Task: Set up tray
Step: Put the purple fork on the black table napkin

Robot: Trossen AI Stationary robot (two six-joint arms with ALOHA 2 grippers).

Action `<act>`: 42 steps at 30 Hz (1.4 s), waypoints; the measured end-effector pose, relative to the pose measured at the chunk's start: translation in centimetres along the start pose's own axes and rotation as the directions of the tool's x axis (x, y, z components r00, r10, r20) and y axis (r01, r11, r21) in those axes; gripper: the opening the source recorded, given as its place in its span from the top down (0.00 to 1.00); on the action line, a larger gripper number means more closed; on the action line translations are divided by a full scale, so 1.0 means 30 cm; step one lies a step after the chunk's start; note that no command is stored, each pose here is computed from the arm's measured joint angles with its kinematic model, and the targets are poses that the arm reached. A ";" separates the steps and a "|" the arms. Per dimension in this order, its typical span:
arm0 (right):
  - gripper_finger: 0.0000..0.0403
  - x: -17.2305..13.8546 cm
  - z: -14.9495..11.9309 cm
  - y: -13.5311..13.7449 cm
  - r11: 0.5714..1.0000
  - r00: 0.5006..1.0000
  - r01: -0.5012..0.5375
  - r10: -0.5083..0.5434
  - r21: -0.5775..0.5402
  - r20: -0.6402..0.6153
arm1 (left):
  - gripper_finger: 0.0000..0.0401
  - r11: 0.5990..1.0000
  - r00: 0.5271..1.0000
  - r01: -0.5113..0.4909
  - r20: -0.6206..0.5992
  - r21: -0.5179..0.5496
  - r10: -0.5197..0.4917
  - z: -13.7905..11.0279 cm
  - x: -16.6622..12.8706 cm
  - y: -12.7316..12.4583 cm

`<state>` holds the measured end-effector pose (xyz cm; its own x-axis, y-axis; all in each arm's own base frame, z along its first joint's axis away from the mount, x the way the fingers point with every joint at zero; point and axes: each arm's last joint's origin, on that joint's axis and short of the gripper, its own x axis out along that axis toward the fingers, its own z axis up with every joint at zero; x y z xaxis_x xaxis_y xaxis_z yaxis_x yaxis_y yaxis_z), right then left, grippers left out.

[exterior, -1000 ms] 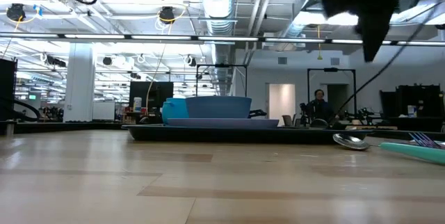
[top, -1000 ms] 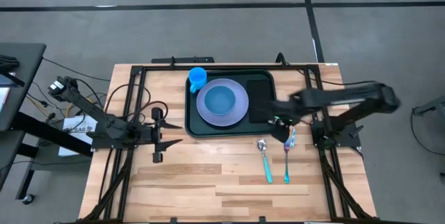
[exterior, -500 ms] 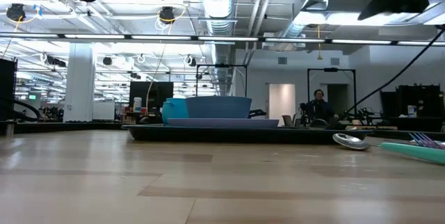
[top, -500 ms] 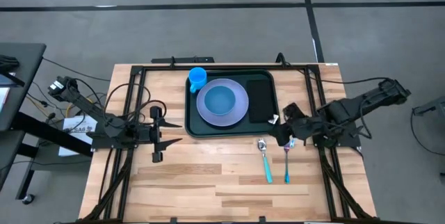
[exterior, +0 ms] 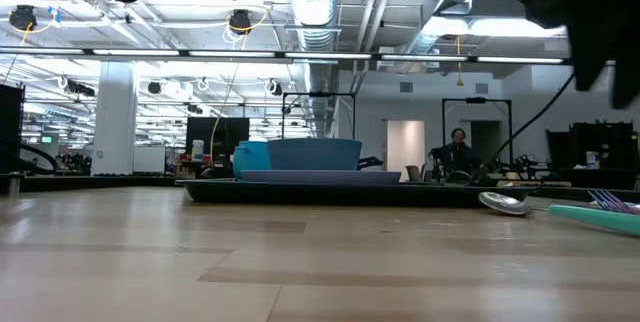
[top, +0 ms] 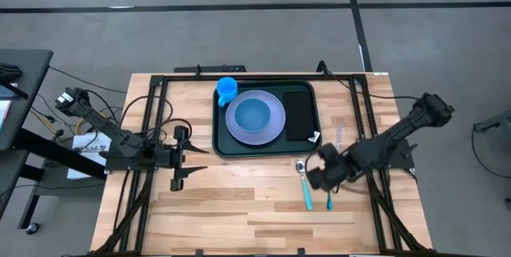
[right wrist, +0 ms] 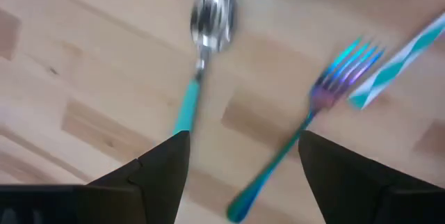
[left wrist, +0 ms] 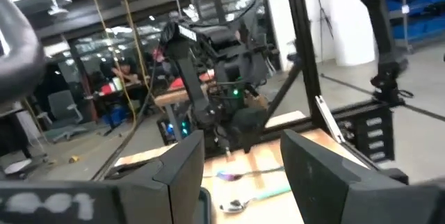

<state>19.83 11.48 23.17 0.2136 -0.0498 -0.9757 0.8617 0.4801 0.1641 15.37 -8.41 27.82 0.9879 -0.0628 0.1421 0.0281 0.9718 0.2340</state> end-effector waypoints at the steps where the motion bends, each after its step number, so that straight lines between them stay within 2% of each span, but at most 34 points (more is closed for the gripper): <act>1: 0.35 0.015 -0.018 0.010 1.000 1.000 0.008 -0.008 0.007 -0.016 | 0.55 1.000 1.000 0.006 -0.011 -0.002 -0.006 0.005 0.002 0.000; 4: 0.35 0.056 -0.070 0.029 0.998 0.996 0.055 -0.053 0.036 -0.068 | 0.55 0.999 0.998 0.032 -0.052 -0.015 -0.033 0.019 0.008 0.000; 7: 0.35 0.080 -0.118 0.032 0.992 0.990 0.103 -0.094 0.075 -0.107 | 0.55 0.991 0.988 0.136 -0.071 0.009 -0.135 0.015 0.008 -0.011; 10: 0.35 0.079 -0.151 0.026 0.982 0.989 0.121 -0.106 0.147 -0.106 | 0.55 0.976 0.976 0.216 -0.024 0.010 -0.216 0.028 0.000 -0.012; 13: 0.35 0.066 -0.174 0.017 0.977 0.990 0.115 -0.097 0.182 -0.104 | 0.55 0.968 0.968 0.250 0.007 -0.023 -0.250 0.045 -0.021 0.001; 18: 0.35 0.042 -0.192 0.005 0.974 0.992 0.096 -0.076 0.204 -0.105 | 0.55 0.966 0.968 0.250 -0.002 -0.063 -0.251 0.040 -0.081 0.036; 28: 0.35 0.057 -0.159 0.008 0.969 0.992 0.121 -0.109 0.215 -0.068 | 0.55 0.969 0.978 0.208 0.034 -0.137 -0.205 -0.019 -0.230 0.134; 33: 0.35 0.078 -0.150 0.006 0.960 0.984 0.178 -0.168 0.218 -0.062 | 0.55 0.974 0.988 0.155 0.034 -0.165 -0.151 -0.045 -0.261 0.158; 42: 0.35 0.135 -0.125 -0.030 0.947 0.975 0.224 -0.216 0.232 -0.058 | 0.55 0.947 0.962 0.274 0.027 -0.166 -0.273 -0.057 -0.266 0.146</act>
<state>18.19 14.12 18.51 -0.0049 -0.1012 -0.9949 0.9703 0.2402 -0.0292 7.87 -3.25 26.07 0.9381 -0.3321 0.0982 0.3227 0.9412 0.1005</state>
